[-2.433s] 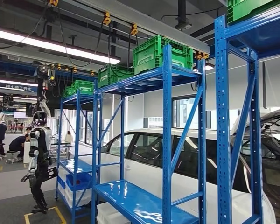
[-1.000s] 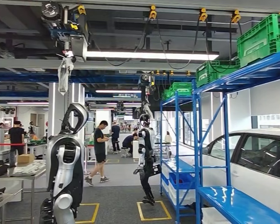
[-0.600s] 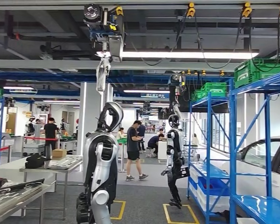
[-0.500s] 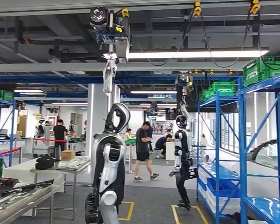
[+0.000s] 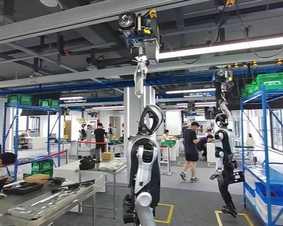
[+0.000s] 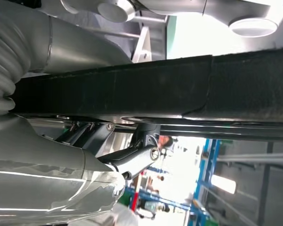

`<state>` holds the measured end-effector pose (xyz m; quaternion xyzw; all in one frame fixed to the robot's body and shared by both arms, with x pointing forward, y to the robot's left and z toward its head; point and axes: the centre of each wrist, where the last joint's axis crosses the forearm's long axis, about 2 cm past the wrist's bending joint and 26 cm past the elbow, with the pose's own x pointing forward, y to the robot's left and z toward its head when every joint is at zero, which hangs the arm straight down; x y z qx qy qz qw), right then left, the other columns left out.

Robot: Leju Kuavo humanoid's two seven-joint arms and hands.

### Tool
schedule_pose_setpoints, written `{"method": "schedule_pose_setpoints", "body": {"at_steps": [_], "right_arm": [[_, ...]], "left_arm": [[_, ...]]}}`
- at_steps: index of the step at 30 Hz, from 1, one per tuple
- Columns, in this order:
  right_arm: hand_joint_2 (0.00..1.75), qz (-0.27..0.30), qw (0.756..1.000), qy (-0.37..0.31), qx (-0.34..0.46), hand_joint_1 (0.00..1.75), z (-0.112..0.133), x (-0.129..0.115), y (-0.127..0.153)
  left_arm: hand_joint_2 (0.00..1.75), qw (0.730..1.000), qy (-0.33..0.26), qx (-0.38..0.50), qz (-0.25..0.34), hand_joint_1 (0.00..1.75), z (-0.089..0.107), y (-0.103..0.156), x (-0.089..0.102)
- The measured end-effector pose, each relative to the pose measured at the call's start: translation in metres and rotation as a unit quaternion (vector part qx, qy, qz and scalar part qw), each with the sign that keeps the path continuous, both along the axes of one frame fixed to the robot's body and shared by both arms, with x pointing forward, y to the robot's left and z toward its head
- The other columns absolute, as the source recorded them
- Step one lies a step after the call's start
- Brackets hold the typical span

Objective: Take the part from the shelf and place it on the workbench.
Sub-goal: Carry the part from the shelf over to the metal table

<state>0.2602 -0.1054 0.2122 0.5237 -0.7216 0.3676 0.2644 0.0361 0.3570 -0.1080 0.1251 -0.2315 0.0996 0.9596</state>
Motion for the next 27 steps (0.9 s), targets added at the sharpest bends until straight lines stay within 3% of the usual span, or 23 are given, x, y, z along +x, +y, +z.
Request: {"method": "schedule_pose_setpoints", "body": {"at_steps": [27], "right_arm": [[1.75, -0.002, 1.000, 0.001, -0.009, 1.75, 0.0028, 0.0055, 0.0024]], "left_arm": [[1.75, 1.000, 0.002, -0.008, -0.002, 0.00, -0.0005, -0.0059, 0.0018]]}}
